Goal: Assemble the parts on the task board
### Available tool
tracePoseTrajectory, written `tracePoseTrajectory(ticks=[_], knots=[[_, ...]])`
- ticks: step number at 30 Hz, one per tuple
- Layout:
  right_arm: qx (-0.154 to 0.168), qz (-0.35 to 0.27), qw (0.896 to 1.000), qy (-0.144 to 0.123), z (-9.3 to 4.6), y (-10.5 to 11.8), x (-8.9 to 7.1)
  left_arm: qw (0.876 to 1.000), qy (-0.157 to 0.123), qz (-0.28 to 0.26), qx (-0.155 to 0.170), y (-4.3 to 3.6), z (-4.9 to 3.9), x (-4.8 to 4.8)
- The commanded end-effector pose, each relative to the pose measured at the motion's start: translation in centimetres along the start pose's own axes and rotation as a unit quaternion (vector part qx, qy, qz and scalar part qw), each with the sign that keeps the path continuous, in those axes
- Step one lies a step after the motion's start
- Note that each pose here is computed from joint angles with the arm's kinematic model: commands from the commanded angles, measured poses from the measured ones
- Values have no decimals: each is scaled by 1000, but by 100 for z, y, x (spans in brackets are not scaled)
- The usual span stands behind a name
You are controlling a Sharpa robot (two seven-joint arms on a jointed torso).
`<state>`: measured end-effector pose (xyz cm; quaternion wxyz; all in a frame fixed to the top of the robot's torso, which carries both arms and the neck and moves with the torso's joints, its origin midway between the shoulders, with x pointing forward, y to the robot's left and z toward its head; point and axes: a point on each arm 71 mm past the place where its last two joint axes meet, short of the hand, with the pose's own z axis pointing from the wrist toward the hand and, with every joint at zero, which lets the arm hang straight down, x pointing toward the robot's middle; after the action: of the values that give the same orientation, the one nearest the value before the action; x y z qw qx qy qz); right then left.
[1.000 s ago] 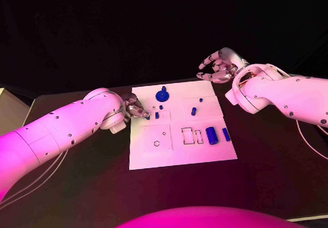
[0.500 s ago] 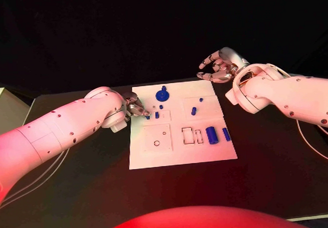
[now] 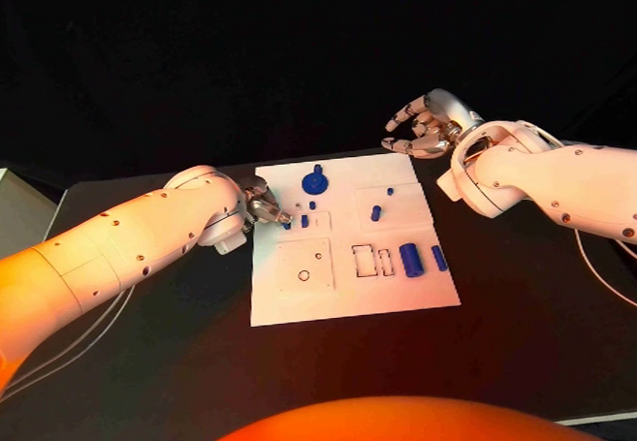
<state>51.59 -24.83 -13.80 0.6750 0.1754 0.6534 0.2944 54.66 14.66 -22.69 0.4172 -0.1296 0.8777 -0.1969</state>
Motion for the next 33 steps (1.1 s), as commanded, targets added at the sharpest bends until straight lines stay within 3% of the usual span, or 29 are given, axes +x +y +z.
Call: tracePoseTrajectory(ticks=[1,11,33], knots=[[-6,-3,1000,0,-1,12,2,1000,1,20,-2,-16,3,24],[-6,-3,1000,0,-1,11,1,999,-13,49,0,-37,0,14],[-6,-3,1000,0,-1,9,2,998,-14,63,9,-81,-12,34]])
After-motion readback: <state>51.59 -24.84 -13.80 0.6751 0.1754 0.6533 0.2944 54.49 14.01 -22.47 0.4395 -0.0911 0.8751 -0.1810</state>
